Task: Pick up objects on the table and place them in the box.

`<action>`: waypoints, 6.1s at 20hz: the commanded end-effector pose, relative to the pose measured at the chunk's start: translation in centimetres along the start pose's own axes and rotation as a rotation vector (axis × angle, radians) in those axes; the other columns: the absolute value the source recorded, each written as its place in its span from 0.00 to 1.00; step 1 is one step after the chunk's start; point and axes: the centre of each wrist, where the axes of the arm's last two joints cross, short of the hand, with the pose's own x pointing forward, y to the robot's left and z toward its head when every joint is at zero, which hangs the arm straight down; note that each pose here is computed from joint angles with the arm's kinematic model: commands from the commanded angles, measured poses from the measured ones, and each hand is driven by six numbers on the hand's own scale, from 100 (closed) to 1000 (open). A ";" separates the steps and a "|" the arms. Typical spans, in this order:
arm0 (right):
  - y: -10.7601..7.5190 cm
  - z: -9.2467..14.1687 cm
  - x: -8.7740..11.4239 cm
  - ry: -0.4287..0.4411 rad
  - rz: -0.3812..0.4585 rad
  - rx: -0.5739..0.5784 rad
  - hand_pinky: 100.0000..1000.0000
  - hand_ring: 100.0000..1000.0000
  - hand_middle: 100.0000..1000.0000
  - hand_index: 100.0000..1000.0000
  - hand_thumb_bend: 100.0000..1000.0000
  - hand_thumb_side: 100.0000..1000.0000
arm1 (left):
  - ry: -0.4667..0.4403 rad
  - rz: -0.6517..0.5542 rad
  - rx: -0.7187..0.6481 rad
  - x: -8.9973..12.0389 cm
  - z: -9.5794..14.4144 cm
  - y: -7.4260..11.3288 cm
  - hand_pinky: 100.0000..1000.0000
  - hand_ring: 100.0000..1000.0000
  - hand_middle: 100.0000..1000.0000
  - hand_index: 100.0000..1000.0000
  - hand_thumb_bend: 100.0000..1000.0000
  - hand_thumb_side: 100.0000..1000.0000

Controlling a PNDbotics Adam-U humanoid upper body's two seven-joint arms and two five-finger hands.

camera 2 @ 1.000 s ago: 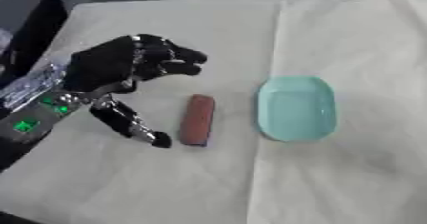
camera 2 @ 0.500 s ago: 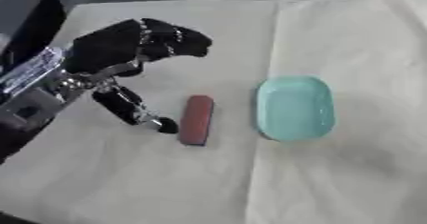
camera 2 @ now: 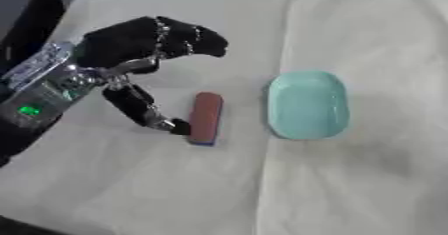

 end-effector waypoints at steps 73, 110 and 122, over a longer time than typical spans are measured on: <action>-0.3 -1.3 0.3 -0.047 -0.009 0.012 0.10 0.29 0.58 0.80 0.00 0.77 | 0.222 -0.148 -0.389 -2.3 0.5 -5.5 0.64 0.77 0.84 0.94 0.60 0.58; -0.4 -1.2 0.3 -0.041 -0.013 0.022 0.10 0.29 0.57 0.80 0.00 0.75 | 0.202 -0.146 -0.345 -0.8 1.4 -7.0 0.00 0.27 0.26 0.41 0.49 0.00; -0.4 -0.9 0.3 -0.026 -0.014 0.037 0.10 0.29 0.57 0.80 0.00 0.75 | 0.232 -0.223 -0.232 -1.4 0.8 -1.3 0.02 0.30 0.28 0.43 0.49 0.00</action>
